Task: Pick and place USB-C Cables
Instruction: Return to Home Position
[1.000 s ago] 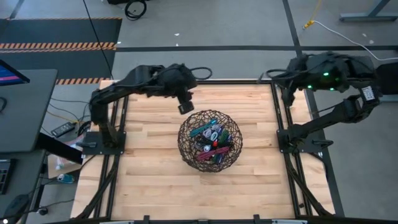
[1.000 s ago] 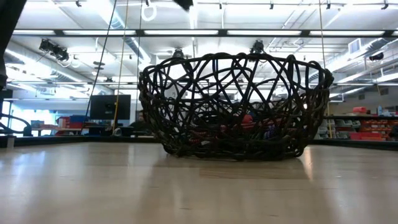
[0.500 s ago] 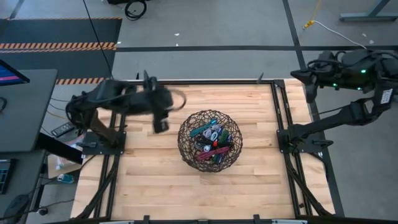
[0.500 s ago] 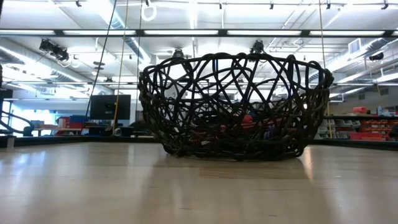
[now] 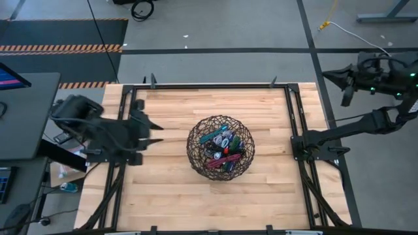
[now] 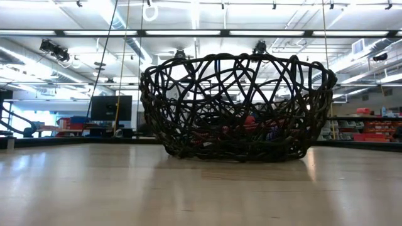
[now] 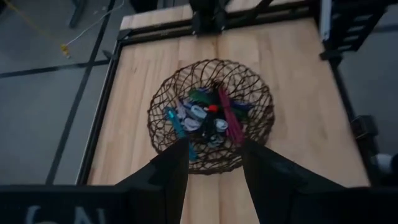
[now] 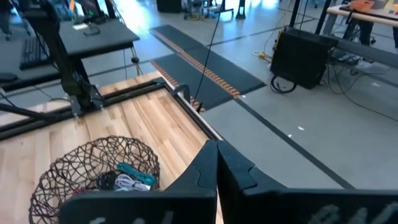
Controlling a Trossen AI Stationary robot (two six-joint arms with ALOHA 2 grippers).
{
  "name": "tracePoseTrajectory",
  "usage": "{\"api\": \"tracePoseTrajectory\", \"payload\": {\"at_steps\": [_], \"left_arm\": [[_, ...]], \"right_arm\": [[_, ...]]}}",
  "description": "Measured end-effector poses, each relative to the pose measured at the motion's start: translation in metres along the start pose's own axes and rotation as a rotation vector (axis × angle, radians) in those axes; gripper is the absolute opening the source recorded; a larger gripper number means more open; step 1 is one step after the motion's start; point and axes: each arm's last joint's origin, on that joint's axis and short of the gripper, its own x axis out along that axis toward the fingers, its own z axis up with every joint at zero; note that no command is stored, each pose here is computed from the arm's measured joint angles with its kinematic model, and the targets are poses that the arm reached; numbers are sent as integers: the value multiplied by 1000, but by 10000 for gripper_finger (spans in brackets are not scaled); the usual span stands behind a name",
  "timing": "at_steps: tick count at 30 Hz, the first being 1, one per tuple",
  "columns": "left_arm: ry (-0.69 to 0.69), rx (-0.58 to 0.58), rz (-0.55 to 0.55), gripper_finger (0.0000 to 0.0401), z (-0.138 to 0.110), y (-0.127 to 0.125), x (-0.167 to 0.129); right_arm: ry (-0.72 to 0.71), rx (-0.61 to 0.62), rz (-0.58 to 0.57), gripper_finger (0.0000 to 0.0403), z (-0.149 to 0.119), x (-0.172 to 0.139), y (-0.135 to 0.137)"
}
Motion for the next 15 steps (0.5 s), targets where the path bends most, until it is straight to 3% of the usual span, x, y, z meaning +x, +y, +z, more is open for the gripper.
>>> {"api": "tracePoseTrajectory", "payload": {"at_steps": [9,15], "left_arm": [[-74,40,-30,156,-11,15,-30],[-93,18,-11,156,-14,28,-38]], "right_arm": [[-38,84,7,1,-6,-13,-7],[-63,52,19,20,-3,-13,-7]]}}
